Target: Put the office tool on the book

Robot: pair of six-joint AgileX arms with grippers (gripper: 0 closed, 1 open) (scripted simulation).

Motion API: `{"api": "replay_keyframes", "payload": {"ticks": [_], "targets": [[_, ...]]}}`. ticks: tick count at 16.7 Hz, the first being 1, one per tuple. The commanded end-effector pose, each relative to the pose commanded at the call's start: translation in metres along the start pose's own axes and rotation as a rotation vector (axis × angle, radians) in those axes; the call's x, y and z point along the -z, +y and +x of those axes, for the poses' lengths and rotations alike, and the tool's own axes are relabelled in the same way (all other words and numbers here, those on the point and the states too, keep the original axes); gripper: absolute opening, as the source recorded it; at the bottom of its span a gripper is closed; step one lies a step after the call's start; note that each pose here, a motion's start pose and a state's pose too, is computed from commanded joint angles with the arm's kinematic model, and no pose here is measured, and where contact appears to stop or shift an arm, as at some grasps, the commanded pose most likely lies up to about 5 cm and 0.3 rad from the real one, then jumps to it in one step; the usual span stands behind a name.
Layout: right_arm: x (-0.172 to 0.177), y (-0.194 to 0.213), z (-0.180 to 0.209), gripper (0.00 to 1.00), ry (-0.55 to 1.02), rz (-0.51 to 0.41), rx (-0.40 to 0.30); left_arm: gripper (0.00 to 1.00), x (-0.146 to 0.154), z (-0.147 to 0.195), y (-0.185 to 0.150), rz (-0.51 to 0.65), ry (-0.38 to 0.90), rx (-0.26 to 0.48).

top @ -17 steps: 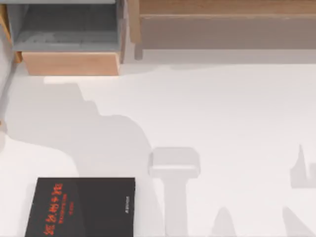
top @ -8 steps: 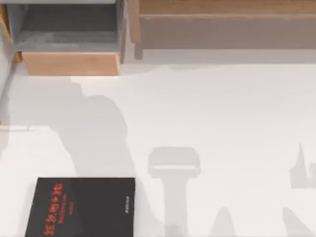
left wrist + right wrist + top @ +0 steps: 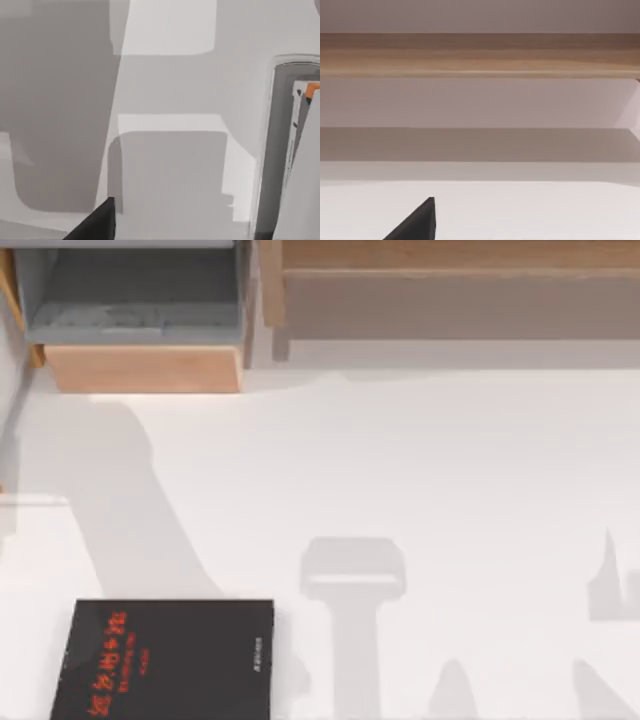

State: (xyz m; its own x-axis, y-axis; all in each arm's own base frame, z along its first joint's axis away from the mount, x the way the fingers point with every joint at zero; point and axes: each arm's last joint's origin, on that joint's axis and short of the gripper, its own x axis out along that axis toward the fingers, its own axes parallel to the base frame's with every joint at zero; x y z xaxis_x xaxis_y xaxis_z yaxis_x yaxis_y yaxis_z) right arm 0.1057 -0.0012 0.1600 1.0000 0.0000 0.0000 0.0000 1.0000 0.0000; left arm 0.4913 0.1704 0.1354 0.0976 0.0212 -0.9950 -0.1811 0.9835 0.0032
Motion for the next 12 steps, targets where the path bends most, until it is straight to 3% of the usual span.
{"api": "replay_keyframes", "payload": {"ticks": [3,12], "targets": [[0.0000,0.0000,0.0000,1.00,0.000,0.000,0.000,1.00,0.0000,0.0000,0.0000,0.000,0.000,0.000],[0.0000,0.0000,0.0000,1.00,0.000,0.000,0.000,0.32,0.0000,0.0000,0.0000,0.000,0.000,0.000]]}}
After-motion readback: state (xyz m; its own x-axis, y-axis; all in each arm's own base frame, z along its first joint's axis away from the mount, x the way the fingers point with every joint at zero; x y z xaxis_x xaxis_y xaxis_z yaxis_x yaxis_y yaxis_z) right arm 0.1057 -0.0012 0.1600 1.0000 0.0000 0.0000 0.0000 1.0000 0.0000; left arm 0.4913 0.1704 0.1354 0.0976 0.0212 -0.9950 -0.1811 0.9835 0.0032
